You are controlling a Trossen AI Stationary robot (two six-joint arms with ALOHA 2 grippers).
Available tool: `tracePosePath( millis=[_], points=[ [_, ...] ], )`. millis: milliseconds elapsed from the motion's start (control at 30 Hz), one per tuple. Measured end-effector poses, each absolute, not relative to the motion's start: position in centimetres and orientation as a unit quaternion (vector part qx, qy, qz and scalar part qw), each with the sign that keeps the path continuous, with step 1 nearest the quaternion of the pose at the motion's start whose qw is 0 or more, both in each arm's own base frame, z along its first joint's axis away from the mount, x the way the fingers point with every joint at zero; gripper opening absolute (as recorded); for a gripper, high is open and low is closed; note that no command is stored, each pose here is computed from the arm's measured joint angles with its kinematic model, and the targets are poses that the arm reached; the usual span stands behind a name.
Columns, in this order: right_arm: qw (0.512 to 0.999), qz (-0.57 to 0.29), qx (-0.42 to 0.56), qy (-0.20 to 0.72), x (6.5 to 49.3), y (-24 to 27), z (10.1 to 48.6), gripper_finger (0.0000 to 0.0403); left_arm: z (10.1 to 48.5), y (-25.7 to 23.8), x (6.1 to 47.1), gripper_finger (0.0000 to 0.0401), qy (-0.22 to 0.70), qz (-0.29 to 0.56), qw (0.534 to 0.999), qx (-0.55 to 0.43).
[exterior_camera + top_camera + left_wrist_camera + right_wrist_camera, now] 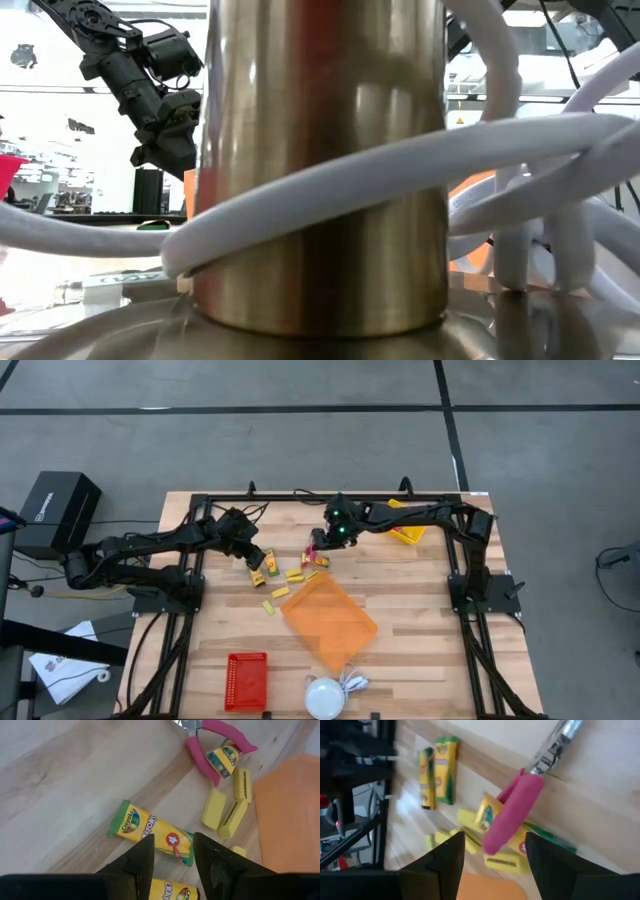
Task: Pick & Place School Supplies
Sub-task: Put the pink puncher into the yellow bin
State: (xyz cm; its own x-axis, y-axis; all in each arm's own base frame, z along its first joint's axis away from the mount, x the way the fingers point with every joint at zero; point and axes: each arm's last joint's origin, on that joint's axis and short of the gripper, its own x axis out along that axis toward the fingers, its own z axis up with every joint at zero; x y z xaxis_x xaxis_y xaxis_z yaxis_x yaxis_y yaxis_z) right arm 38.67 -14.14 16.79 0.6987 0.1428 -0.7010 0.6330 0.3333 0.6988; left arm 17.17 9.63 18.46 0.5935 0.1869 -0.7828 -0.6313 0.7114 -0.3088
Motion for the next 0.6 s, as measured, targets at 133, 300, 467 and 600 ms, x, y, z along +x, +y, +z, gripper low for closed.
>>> tracePosePath(
  millis=[133,300,467,600],
  points=[
    [0.724,-0.163,0.57,0.352,39.5,-13.8,15.1,0.0198,18.5,9.6,17.2,0.0131,0.378,0.241,0.845,-0.293],
    [0.728,-0.166,0.574,0.336,39.7,-13.8,15.4,0.0198,18.5,9.6,17.2,0.0131,0.378,0.234,0.846,-0.296],
    [0.726,-0.176,0.58,0.325,39.4,-14.7,15.4,0.0198,18.5,9.6,17.3,0.0131,0.377,0.231,0.847,-0.297],
    [0.725,-0.176,0.58,0.326,39.5,-14.6,15.4,0.0198,18.5,9.6,17.3,0.0131,0.376,0.23,0.847,-0.296]
  ],
)
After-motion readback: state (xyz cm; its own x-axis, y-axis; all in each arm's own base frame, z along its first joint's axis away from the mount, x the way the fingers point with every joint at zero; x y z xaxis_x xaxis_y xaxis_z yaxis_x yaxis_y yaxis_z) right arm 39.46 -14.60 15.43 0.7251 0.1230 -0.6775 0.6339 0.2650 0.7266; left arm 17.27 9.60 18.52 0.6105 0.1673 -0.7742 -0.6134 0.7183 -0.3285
